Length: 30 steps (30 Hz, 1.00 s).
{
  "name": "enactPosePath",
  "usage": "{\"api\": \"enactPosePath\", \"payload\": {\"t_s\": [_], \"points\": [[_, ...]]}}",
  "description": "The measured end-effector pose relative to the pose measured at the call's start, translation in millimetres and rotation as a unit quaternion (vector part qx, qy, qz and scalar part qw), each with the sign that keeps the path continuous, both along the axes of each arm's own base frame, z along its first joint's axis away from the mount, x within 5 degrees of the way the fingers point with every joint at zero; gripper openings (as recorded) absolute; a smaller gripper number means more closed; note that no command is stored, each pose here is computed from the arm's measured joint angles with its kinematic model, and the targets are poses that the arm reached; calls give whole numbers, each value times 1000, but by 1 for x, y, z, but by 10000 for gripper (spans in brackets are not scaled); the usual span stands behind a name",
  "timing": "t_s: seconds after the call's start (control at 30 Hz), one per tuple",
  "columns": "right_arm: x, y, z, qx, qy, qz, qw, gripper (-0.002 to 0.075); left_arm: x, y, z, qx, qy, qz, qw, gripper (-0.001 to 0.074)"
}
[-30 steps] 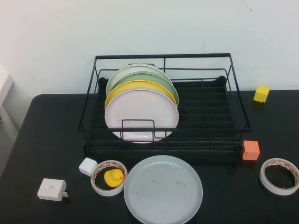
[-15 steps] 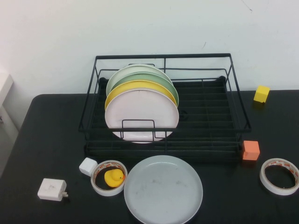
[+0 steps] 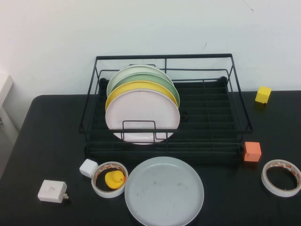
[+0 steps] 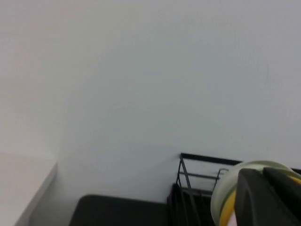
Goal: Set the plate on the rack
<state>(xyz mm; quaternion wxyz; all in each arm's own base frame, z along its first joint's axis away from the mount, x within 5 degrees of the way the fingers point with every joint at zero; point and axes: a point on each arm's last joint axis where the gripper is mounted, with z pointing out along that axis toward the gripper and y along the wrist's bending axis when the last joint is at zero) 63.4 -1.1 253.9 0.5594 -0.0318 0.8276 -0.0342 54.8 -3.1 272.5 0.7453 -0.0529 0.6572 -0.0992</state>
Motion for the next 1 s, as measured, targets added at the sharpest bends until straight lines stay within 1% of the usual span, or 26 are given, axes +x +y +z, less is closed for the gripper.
{"api": "enactPosePath", "payload": {"t_s": [0.1,0.17,0.3,0.43,0.57,0.67,0.73,0.83,0.93,1.0], "points": [[10,2,-16,-8,70,21,997,-2,5,-1,-5,-23,37,-6,999,-1],[17,6,-22,-7,102,46,994,-2,9,-2,-7,-34,79,-10,996,-1],[31,17,-31,-4,145,120,982,-2,19,-5,-13,-59,180,-21,982,-1],[44,30,-39,45,182,187,964,-2,34,-11,-21,-109,271,-34,956,-1],[57,42,-46,92,204,248,943,-2,43,-18,-32,-166,346,-49,922,-1],[66,47,-56,117,230,277,926,-2,47,-22,-39,-188,388,-62,900,-1],[72,50,-64,139,257,289,912,-2,49,-25,-42,-193,407,-72,890,-1],[83,56,-74,177,290,317,885,-2,49,-28,-44,-199,421,-86,881,-1],[97,66,-76,224,301,370,850,-2,49,-29,-45,-203,425,-90,878,-1],[110,71,-78,242,308,391,833,-2,49,-30,-45,-204,425,-91,877,-1]]}}
